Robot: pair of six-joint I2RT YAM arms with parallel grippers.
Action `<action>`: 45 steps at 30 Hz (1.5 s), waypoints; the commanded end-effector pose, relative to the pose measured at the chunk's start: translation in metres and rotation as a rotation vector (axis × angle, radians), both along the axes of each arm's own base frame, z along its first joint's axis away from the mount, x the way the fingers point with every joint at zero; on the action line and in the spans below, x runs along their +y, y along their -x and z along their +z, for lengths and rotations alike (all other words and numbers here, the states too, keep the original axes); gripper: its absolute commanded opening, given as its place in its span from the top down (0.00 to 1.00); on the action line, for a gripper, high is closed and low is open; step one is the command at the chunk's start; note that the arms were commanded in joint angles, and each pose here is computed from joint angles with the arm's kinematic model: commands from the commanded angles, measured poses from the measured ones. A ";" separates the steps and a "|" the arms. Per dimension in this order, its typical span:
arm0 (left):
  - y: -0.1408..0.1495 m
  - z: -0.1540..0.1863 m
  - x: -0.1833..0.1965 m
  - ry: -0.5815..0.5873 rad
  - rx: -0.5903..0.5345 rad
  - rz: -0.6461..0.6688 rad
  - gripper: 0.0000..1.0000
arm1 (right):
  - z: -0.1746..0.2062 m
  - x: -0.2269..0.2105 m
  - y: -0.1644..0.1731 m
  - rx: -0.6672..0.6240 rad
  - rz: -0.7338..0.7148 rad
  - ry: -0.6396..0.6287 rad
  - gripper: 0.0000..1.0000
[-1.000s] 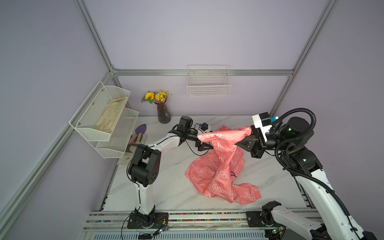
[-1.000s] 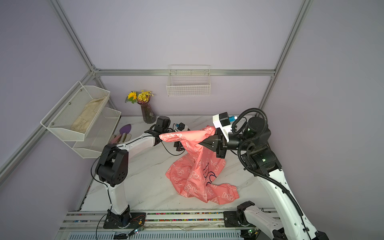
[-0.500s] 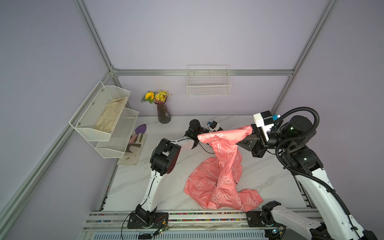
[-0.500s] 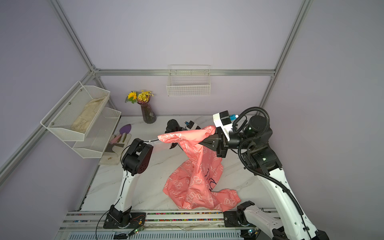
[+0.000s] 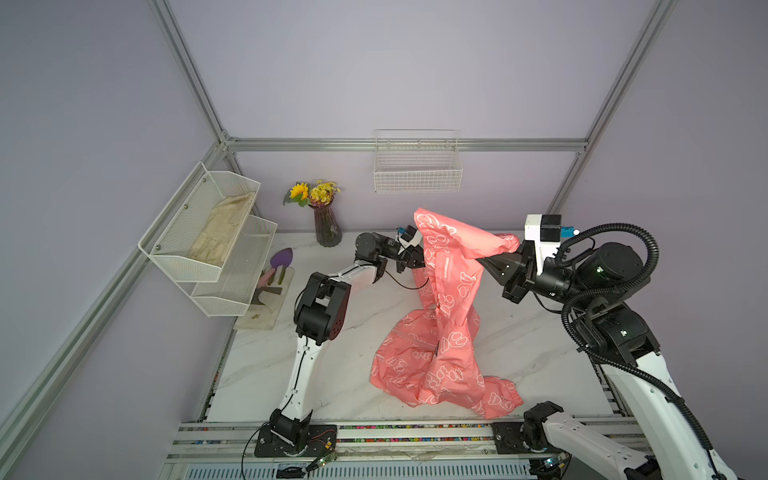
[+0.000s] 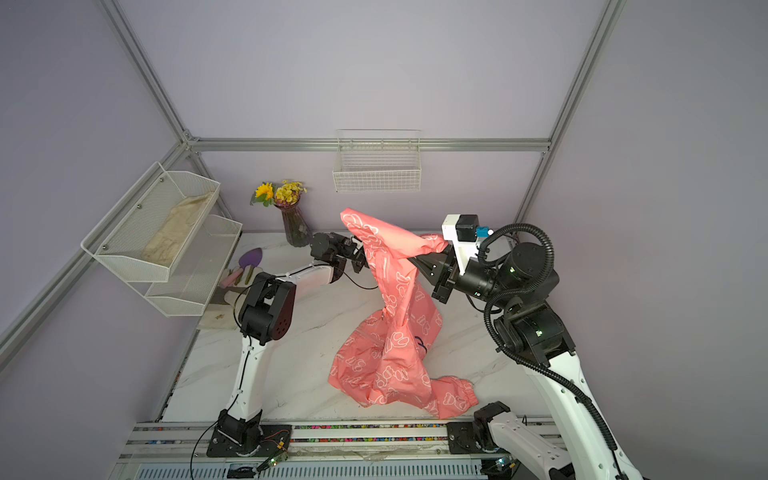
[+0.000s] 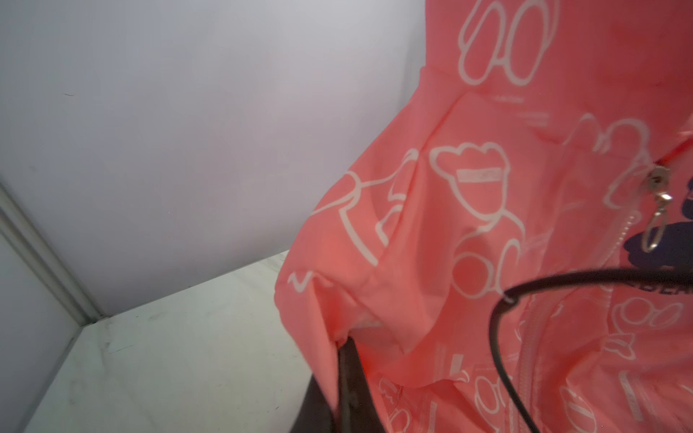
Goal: Unzip the jacket
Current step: Flatten out the jacket at the center of the board.
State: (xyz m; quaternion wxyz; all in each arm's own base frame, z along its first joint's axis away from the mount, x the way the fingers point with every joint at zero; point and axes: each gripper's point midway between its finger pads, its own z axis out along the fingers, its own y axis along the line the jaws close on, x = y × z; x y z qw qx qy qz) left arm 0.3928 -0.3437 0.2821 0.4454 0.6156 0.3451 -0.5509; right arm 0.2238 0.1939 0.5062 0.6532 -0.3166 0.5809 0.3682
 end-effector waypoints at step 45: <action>0.138 0.182 0.203 -0.195 -0.306 1.322 1.00 | 0.183 -0.129 -0.032 -0.658 -0.987 0.193 1.00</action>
